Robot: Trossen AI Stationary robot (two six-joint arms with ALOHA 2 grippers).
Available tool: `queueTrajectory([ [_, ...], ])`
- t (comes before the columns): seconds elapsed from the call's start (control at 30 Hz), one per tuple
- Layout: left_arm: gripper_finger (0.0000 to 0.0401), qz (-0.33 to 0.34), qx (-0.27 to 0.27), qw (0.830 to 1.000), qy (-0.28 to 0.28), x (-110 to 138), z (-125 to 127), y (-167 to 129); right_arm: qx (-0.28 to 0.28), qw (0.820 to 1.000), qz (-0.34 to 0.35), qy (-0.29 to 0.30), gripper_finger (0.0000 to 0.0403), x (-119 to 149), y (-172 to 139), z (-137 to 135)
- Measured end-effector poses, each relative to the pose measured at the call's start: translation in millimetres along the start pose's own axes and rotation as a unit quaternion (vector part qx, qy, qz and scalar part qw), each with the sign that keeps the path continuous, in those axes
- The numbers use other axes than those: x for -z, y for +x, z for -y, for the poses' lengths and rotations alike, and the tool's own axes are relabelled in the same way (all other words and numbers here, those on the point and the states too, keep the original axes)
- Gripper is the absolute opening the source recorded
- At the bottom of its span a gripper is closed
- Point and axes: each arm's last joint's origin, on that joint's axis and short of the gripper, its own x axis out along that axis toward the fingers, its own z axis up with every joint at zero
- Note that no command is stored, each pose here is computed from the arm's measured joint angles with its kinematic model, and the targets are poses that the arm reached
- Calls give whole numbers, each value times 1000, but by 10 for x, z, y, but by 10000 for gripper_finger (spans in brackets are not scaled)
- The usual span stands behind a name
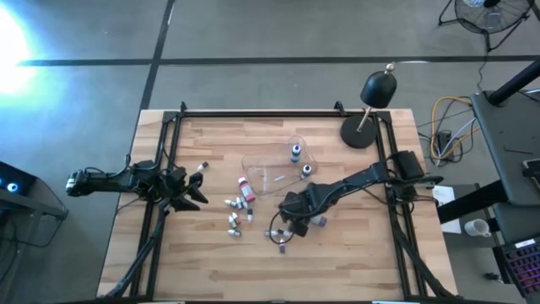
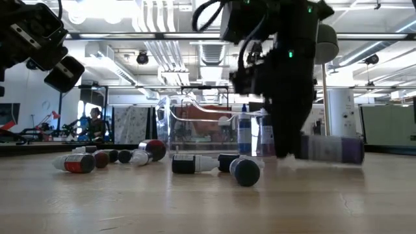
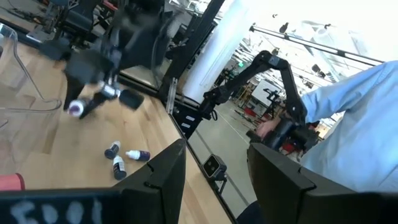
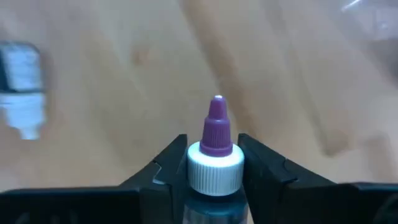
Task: Pick & Place food coloring
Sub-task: Put the big purple food coloring bottle into the transparent bin
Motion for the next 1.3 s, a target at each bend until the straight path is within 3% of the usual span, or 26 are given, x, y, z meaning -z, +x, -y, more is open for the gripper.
queueTrajectory([
  [0.17,147,0,0,1000,0,0,0,0,22,990,108,89,106,66,-530,70],
  [0.23,147,0,0,1000,0,0,0,0,34,969,188,153,106,150,-761,64],
  [0.33,147,0,0,1000,0,0,0,0,50,919,307,244,106,346,-939,37],
  [0.5,147,0,0,1000,0,0,0,0,78,859,407,300,126,662,-716,-29],
  [0.7,147,0,0,1000,0,0,0,0,126,791,497,334,114,789,-223,66],
  [0.93,147,0,0,1000,0,0,0,0,179,782,502,323,122,863,256,173],
  [1.13,147,0,0,1000,0,0,0,0,177,769,519,330,129,878,404,138],
  [1.3,147,0,0,1000,0,0,0,0,187,790,499,304,130,825,302,73],
])
